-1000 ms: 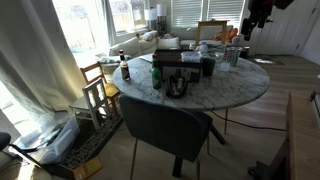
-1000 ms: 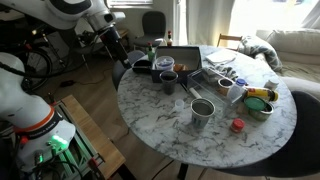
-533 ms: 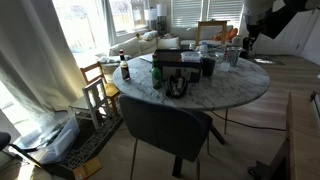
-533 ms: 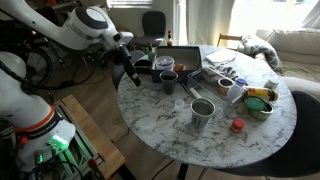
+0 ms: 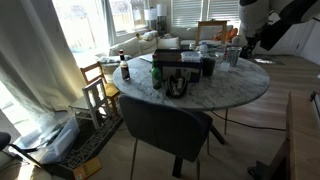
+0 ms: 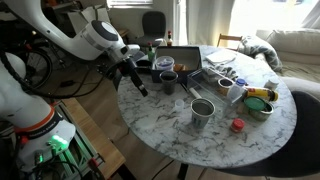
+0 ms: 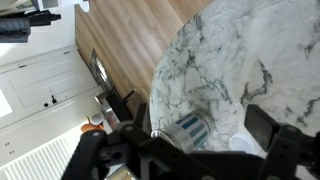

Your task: Use the clear measuring cup to scoop some contents from the silver cup on the left and place them in the silver cup on the right.

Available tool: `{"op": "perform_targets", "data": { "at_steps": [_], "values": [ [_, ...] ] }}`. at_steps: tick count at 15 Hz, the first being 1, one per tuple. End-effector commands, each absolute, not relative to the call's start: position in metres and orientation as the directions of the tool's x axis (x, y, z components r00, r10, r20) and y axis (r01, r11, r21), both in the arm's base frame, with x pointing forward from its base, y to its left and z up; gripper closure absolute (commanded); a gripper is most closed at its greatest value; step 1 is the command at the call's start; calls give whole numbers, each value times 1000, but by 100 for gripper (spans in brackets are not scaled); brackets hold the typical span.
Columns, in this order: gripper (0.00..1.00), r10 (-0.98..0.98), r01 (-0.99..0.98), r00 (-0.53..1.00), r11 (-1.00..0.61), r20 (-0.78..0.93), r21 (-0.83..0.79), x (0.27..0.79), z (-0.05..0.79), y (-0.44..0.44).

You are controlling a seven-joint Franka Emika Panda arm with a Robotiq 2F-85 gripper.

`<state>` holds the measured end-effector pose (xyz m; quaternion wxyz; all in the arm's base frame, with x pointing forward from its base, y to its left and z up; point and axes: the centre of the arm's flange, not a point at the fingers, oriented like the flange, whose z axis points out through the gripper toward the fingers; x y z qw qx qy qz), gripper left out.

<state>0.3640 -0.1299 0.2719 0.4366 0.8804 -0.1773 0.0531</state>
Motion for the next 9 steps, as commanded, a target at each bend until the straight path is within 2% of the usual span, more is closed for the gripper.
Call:
{"op": "perform_targets", "data": {
  "at_steps": [1,9],
  "values": [
    [0,-253,-338,939,-552,233,762,370,266,-131],
    [0,-37,-90,996,-396,82,914,389,189,-135]
  ]
}}
